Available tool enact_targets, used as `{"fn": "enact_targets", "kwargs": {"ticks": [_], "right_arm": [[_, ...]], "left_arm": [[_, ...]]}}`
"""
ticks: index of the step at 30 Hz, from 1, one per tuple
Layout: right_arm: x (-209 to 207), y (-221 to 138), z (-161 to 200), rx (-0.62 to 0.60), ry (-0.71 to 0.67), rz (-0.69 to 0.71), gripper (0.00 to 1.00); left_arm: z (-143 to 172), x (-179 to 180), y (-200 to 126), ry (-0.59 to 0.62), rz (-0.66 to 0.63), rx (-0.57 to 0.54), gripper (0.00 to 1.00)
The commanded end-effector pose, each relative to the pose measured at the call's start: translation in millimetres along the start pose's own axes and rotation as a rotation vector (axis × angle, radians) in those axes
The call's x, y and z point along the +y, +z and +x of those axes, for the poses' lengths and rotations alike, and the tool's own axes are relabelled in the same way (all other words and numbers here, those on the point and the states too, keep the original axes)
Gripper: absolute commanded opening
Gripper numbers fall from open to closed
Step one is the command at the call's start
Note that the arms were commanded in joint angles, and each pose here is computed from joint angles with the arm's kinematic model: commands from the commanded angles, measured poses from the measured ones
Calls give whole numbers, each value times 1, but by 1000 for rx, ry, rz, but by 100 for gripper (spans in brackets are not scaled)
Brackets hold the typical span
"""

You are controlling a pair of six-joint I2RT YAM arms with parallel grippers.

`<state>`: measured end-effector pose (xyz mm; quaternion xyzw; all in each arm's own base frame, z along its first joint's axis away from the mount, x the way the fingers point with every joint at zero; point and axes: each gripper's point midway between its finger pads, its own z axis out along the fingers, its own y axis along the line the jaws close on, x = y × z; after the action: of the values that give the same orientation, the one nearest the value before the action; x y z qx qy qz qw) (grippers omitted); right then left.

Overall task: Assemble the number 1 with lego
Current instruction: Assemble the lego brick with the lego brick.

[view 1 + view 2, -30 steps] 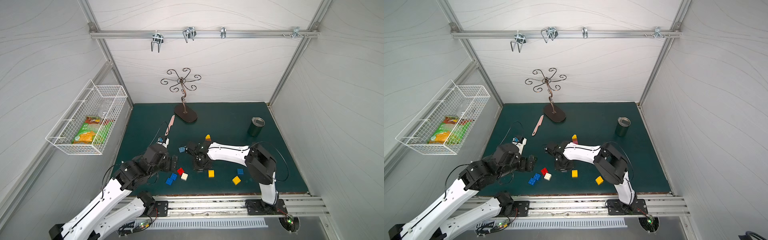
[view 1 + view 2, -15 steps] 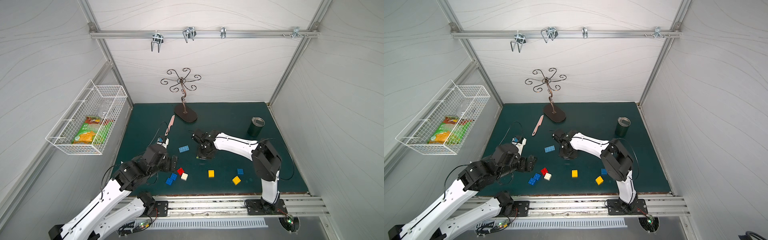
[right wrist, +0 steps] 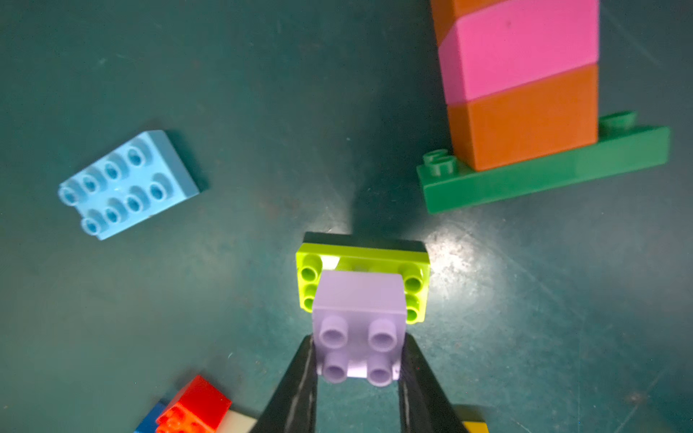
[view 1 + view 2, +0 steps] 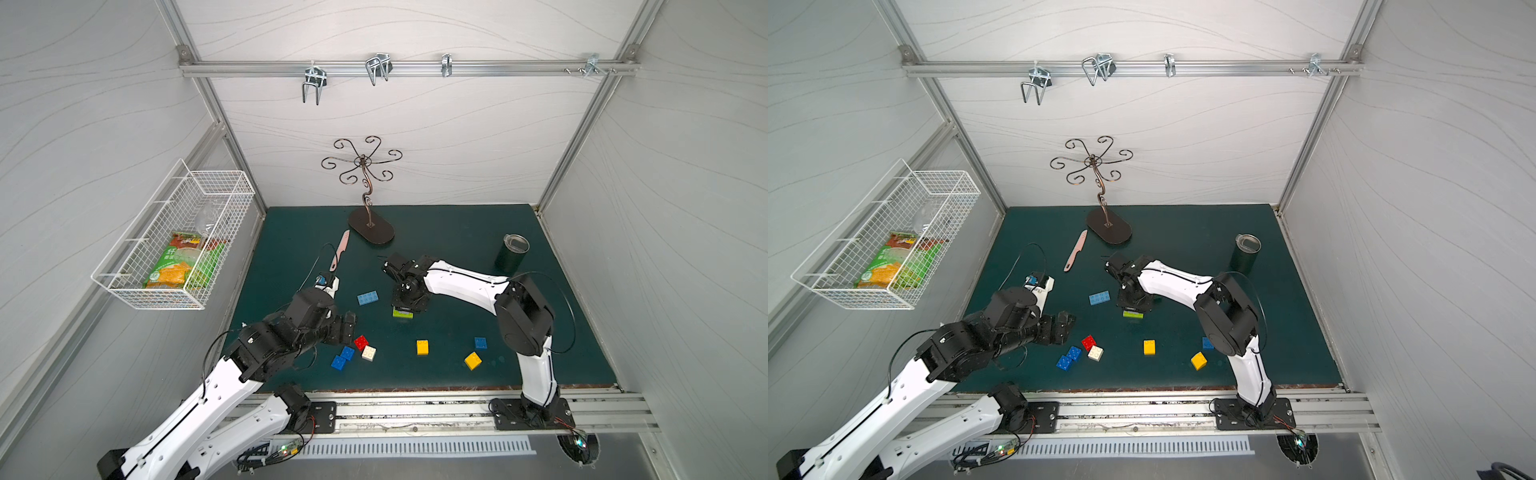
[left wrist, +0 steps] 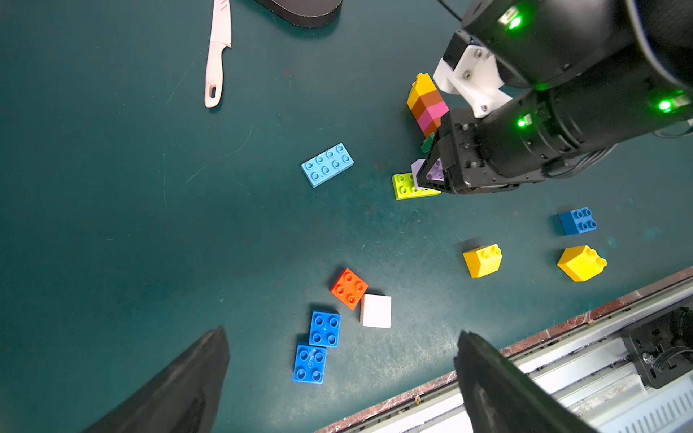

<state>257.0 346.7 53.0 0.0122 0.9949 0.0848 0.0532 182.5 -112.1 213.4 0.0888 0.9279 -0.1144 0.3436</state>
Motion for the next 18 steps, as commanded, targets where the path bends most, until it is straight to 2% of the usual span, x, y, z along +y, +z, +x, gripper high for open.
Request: {"fn": "enact_targets", "kwargs": {"ticks": [1,10,18], "right_arm": [[-13,13,2,28,27,54,11],[-13,26,3,62,30,53,10],[-29,46,6,97,13,154,10]], "left_arm": [[-12,-8,-4,6,36,-46,99],[-12,-9,-2,9,38,-39,99],[-12,-9,-2,9,39,-41,99]]}}
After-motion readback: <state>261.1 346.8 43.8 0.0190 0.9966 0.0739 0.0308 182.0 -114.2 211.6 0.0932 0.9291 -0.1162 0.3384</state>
